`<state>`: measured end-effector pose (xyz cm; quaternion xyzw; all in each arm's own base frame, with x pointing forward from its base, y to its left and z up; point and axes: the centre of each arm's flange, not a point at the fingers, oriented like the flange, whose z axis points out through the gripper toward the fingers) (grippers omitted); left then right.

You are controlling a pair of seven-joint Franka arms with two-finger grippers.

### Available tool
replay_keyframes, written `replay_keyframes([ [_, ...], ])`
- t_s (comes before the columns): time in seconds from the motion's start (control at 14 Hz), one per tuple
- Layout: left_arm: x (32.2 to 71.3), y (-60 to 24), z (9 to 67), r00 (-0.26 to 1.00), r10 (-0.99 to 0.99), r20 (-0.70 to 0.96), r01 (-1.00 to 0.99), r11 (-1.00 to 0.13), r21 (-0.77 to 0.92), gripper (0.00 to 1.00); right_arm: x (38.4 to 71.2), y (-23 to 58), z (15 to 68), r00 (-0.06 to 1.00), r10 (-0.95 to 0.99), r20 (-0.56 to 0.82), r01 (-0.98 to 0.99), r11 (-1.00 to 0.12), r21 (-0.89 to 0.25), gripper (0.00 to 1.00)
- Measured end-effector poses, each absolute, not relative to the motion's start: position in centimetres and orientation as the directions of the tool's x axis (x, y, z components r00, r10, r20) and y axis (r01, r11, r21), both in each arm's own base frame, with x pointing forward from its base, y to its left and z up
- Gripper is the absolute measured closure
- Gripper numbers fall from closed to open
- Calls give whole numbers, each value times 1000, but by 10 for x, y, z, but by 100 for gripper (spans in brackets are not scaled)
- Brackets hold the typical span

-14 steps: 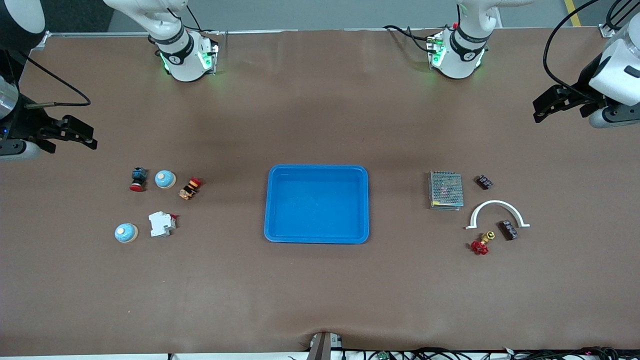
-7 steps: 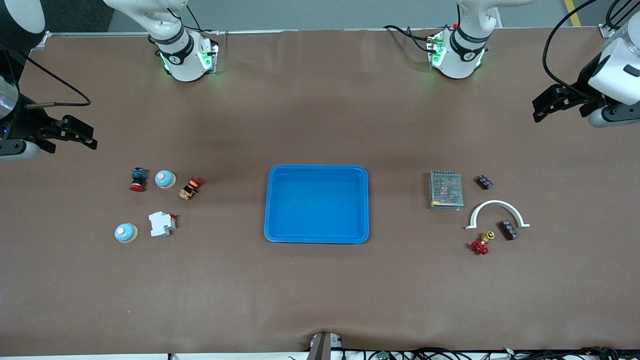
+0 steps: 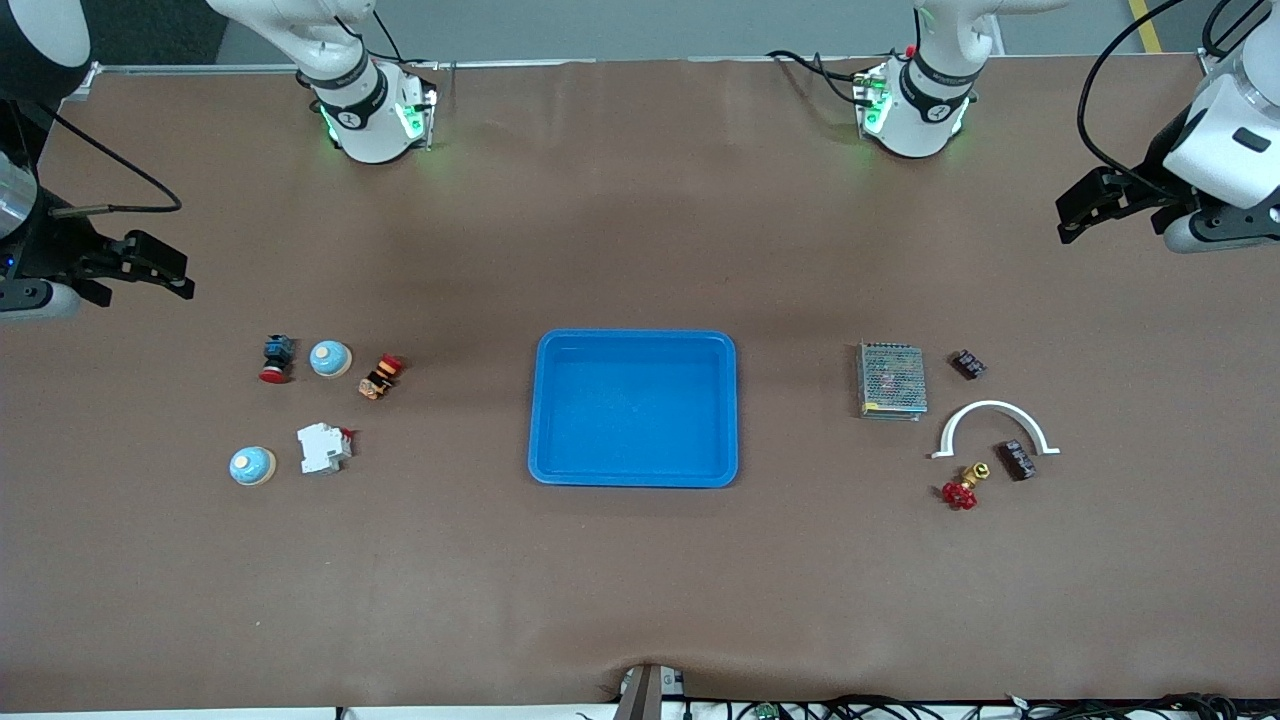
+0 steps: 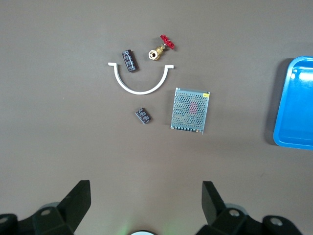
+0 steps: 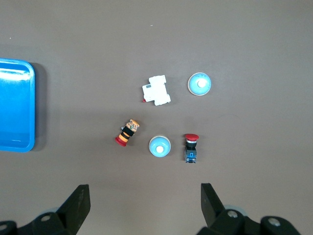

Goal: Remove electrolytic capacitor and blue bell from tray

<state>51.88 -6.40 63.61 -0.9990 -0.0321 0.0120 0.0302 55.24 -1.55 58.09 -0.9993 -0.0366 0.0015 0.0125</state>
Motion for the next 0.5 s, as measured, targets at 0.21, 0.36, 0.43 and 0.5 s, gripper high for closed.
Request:
replay_keyframes([
  [0.21, 518, -64, 643, 998, 66, -12, 65, -996, -59, 0, 552, -16, 581, 997, 73, -2, 73, -997, -25, 0],
  [0.36, 517, -63, 653, 998, 66, 8, 66, -996, -56, 0, 552, -16, 581, 997, 73, -3, 73, -997, -25, 0],
  [0.43, 517, -63, 657, 998, 66, 17, 67, -996, -54, 0, 552, -16, 581, 997, 73, -3, 73, -997, -25, 0],
  [0.5, 517, -64, 660, 998, 66, 23, 67, -996, -53, 0, 552, -16, 581, 997, 73, -3, 73, -997, -25, 0],
])
